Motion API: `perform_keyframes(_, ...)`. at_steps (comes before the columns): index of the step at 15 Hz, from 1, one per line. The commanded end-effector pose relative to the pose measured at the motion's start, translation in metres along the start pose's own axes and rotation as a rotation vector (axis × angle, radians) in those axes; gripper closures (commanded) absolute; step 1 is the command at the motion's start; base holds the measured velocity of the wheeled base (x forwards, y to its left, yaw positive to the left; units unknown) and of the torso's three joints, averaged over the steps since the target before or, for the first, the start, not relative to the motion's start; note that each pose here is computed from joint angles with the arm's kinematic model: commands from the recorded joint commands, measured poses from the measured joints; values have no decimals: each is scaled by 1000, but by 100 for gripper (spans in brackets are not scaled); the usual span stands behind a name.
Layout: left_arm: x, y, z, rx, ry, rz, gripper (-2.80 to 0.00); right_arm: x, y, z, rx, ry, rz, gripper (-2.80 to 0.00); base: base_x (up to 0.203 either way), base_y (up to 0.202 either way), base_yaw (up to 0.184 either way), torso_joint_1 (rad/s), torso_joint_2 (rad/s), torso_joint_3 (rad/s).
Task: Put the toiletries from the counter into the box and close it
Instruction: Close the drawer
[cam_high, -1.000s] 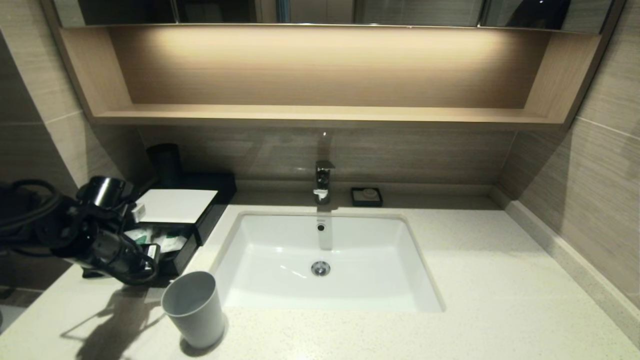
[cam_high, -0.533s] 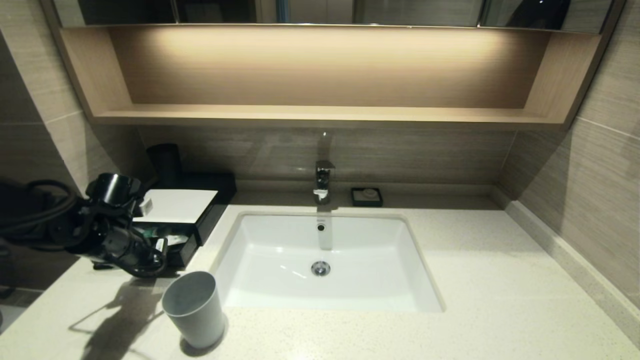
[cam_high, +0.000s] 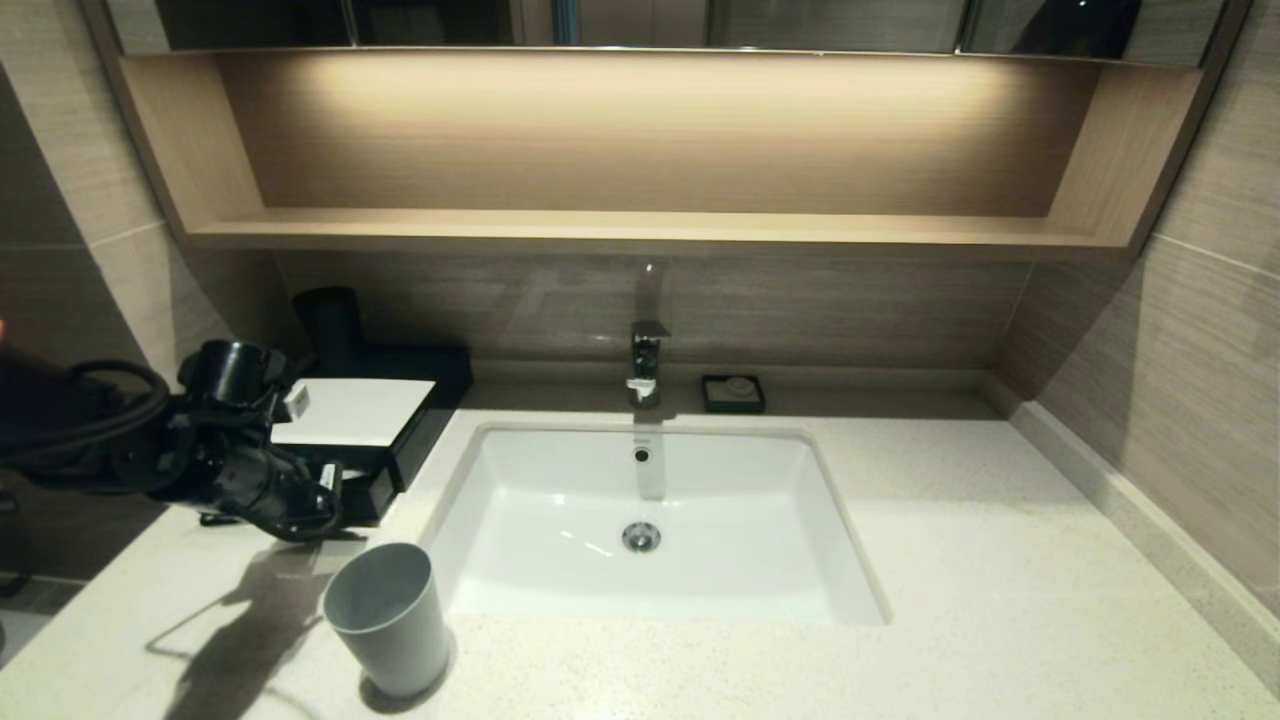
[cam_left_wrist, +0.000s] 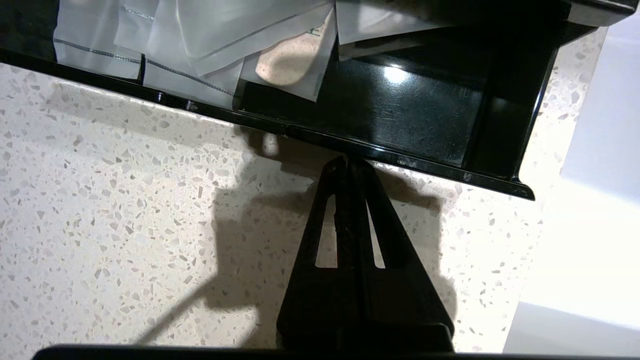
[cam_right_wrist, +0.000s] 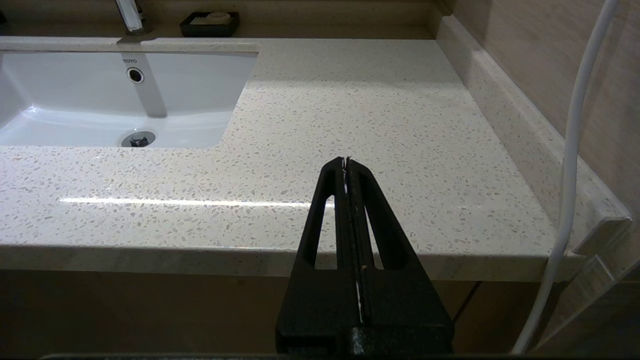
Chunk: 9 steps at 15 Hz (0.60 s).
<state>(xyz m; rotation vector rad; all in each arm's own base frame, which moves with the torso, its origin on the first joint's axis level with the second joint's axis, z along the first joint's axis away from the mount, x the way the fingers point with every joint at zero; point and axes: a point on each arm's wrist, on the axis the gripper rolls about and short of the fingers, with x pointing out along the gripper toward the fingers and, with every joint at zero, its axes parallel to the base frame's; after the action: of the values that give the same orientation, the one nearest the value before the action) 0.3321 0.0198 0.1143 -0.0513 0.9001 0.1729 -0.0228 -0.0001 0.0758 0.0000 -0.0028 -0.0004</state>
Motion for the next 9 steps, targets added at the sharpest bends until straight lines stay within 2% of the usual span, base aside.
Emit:
perform_keyframes(1,3,0,0,-1,3,1,0,0,0,0,0,1,0,0,0,0,0,0,0,0)
perform_keyframes(9,9,-1,4,-10,-32,0,0,0,0,0,0,1,0,0,0,0,0,0,0,0)
